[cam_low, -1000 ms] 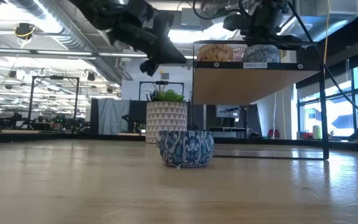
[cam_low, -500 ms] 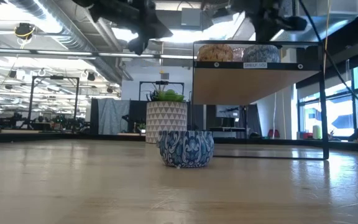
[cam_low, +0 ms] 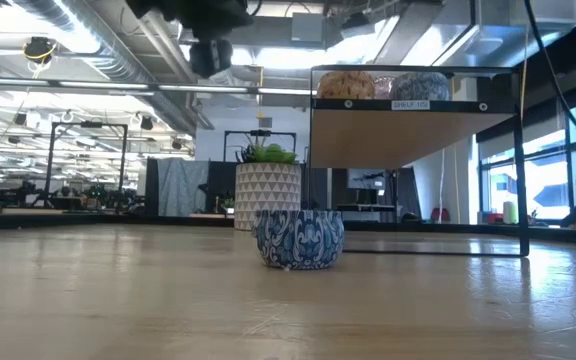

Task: Pick & Place candle stick holders
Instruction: Put the pink glass candle holder on the shelf

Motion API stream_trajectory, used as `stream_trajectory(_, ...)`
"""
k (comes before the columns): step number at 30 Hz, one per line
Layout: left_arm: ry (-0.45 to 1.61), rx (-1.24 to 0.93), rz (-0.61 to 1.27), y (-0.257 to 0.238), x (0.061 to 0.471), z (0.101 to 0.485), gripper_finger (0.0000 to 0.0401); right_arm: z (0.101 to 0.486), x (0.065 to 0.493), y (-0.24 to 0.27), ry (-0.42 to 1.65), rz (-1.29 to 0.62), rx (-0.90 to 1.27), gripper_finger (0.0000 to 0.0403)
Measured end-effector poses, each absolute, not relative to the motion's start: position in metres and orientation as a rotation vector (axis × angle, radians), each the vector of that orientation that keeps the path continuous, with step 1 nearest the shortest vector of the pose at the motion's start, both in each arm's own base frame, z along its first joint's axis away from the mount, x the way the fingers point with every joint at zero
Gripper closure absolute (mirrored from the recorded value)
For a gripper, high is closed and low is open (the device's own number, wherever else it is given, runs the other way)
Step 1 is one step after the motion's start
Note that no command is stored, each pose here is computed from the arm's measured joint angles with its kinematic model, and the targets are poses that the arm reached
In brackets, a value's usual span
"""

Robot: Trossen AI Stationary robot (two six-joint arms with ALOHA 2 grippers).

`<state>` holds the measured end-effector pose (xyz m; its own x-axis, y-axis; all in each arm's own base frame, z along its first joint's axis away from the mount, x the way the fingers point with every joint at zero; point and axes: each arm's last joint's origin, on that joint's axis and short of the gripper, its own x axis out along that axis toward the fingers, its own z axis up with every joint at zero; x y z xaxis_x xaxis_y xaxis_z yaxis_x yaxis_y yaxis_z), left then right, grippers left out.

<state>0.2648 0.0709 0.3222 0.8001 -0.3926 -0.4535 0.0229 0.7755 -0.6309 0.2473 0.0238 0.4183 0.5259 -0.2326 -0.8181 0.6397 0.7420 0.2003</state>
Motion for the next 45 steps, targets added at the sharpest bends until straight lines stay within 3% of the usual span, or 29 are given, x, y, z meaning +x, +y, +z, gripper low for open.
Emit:
stream_trajectory(8,0.671,-0.636,-0.365,0.029,0.273,0.322,0.0397,0.417,0.239,0.068,0.905,-0.402,0.455,0.0403)
stream_trajectory(12,0.704,-0.652,-0.331,0.011,0.274,0.321,0.0399,0.417,0.232,0.089,0.923,-0.323,0.420,0.0403)
stream_trajectory(23,0.779,-0.776,0.262,-0.028,0.266,0.306,0.0398,0.417,0.203,0.148,0.922,-0.134,0.336,0.0403)
stream_trajectory(34,0.937,-0.914,0.648,-0.046,0.238,0.288,0.0399,0.390,0.175,0.189,0.839,-0.031,0.375,0.0403)
stream_trajectory(38,1.003,-0.839,0.614,-0.052,0.233,0.286,0.0398,0.378,0.162,0.201,0.805,-0.063,0.377,0.0403)
stream_trajectory(41,0.977,-0.697,0.472,-0.071,0.234,0.289,0.0399,0.375,0.154,0.207,0.727,-0.094,0.377,0.0403)
stream_trajectory(45,0.972,-0.724,0.484,-0.089,0.228,0.288,0.0399,0.376,0.145,0.212,0.665,-0.113,0.370,0.0403)
